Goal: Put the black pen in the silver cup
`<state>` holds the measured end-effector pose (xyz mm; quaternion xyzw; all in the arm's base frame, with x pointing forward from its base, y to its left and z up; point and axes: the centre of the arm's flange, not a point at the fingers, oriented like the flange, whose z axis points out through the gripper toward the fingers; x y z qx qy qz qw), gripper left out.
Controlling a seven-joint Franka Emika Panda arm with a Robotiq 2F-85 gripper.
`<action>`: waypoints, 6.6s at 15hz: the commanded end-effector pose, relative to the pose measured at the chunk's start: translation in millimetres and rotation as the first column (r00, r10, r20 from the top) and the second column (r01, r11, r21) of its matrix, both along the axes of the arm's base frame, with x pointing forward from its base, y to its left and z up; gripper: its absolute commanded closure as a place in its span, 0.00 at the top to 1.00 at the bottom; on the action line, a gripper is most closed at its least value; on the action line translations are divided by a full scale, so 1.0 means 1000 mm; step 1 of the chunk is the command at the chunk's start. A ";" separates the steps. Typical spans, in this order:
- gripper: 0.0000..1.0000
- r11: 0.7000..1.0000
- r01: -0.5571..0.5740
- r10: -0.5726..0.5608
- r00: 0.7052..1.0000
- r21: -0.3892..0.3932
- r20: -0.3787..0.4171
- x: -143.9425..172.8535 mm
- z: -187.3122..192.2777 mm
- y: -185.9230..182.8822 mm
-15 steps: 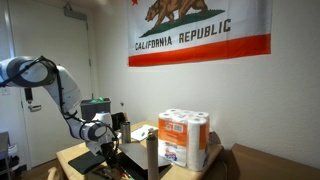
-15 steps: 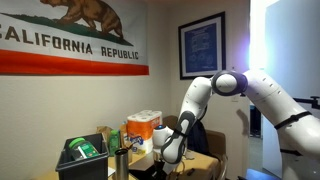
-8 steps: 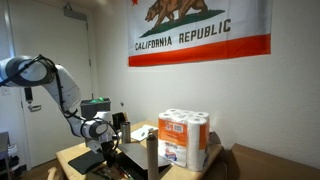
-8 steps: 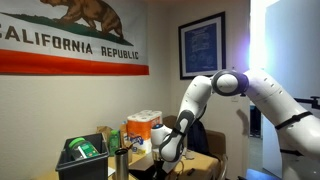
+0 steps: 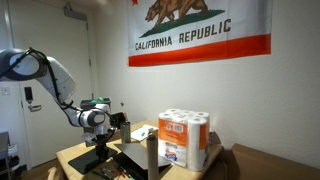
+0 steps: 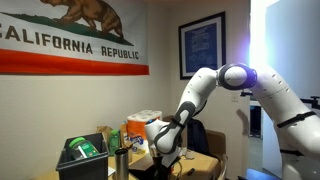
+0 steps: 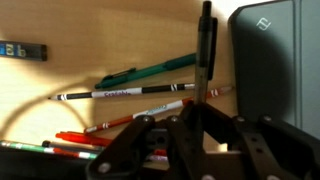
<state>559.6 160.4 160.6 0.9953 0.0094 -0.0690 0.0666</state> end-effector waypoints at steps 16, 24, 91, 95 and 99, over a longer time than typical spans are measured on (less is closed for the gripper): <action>0.03 0.910 -0.309 0.309 0.950 0.276 0.046 0.078 0.166 0.030; 0.03 0.901 -0.335 0.379 0.917 0.277 -0.123 0.120 0.208 0.064; 1.00 0.983 0.116 -0.137 0.979 0.141 0.152 -0.069 0.208 -0.002; 1.00 0.990 0.096 -0.109 0.987 0.107 0.120 -0.065 0.195 0.005; 1.00 0.990 0.091 -0.104 0.986 0.103 0.127 -0.089 0.194 0.006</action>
